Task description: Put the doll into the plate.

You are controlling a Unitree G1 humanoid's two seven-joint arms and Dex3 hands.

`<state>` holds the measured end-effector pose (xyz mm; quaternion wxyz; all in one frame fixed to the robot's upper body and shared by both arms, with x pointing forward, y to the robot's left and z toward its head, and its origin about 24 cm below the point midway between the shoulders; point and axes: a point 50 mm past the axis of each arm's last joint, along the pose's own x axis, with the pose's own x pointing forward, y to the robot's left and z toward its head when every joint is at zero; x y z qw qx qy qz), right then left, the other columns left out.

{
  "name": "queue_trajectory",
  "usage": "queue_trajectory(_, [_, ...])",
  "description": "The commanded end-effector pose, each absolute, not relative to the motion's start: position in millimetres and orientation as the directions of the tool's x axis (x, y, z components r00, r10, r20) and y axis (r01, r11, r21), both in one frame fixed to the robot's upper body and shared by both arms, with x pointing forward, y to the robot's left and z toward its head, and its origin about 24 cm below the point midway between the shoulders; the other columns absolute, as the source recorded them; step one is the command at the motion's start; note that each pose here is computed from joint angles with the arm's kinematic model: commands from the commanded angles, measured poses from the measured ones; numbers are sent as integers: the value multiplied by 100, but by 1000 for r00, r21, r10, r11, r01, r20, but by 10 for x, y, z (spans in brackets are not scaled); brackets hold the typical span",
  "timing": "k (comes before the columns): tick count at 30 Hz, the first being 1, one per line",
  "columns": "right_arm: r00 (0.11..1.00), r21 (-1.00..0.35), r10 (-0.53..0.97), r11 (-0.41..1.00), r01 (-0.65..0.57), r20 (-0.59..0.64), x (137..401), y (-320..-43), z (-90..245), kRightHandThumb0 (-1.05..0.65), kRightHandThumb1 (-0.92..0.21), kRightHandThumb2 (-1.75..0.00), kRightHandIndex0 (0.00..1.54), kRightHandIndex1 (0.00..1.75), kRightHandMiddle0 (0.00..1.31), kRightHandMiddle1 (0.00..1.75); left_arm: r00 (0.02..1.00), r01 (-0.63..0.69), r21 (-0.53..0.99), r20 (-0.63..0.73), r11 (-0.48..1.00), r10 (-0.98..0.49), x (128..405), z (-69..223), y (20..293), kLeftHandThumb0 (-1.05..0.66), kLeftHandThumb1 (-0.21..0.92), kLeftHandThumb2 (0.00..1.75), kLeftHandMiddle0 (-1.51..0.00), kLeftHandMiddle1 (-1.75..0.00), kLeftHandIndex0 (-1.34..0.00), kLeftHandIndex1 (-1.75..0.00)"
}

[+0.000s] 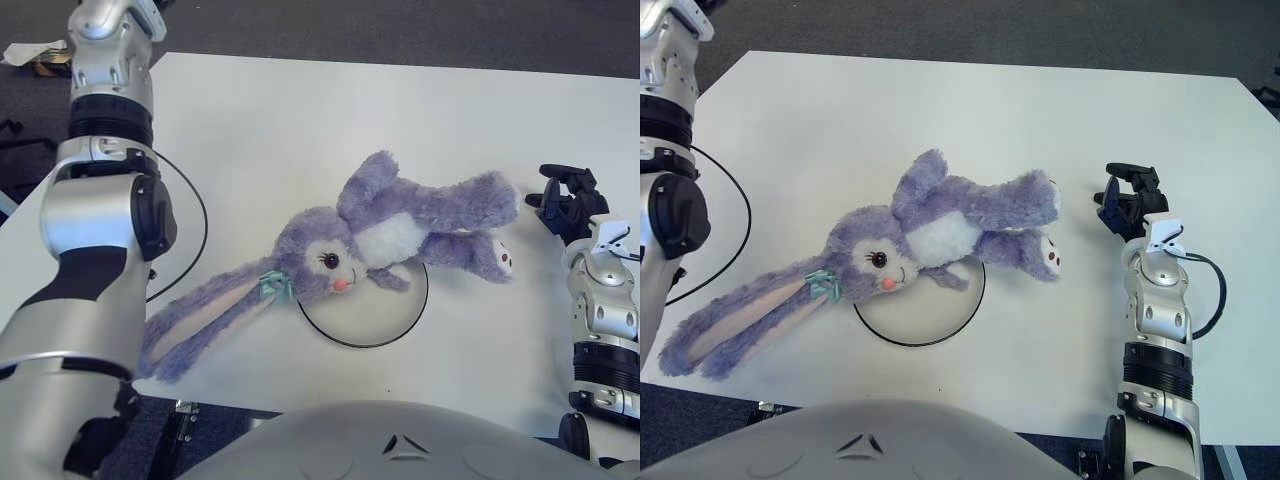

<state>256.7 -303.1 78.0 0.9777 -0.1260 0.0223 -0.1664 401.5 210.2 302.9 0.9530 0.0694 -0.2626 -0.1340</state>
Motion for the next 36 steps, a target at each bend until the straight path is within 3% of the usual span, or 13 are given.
queue_trajectory(1, [941, -247, -338, 913, 324, -15, 2578, -3026, 764, -63, -92, -90, 25, 120, 0, 112, 832, 243, 171, 470, 955, -295, 4020, 2921, 2060, -1, 63, 87, -42, -153, -28, -175])
queue_trajectory(10, [943, -239, -334, 916, 322, -8, 2596, -2994, 780, -61, -92, -89, 24, 122, 0, 116, 845, 290, 113, 436, 950, -309, 4049, 2605, 1824, -1, 54, 99, -43, -156, -37, -175])
queue_trajectory(15, [944, -240, -330, 917, 319, -7, 2600, -2974, 763, -61, -92, -89, 23, 122, 0, 115, 882, 300, 105, 348, 948, -317, 4063, 2171, 1835, -1, 52, 103, -46, -158, -35, -175])
queue_trajectory(19, [946, -236, -324, 920, 314, -7, 2617, -2935, 745, -61, -92, -88, 24, 122, 0, 115, 885, 312, 98, 332, 945, -327, 3970, 1869, 1709, -1, 57, 99, -43, -164, -27, -175])
queue_trajectory(28, [949, -223, -316, 926, 306, -9, 2636, -2847, 735, -60, -92, -88, 24, 122, 0, 116, 894, 406, 31, 192, 913, -404, 3881, 1599, 1486, -1, 60, 93, -42, -160, -26, -175])
queue_trajectory(36, [944, -213, -329, 923, 320, -4, 2656, -2799, 687, -57, -92, -88, 25, 122, 0, 121, 893, 440, -48, 131, 897, -431, 3785, 1414, 1452, -1, 57, 97, -47, -158, -28, -175])
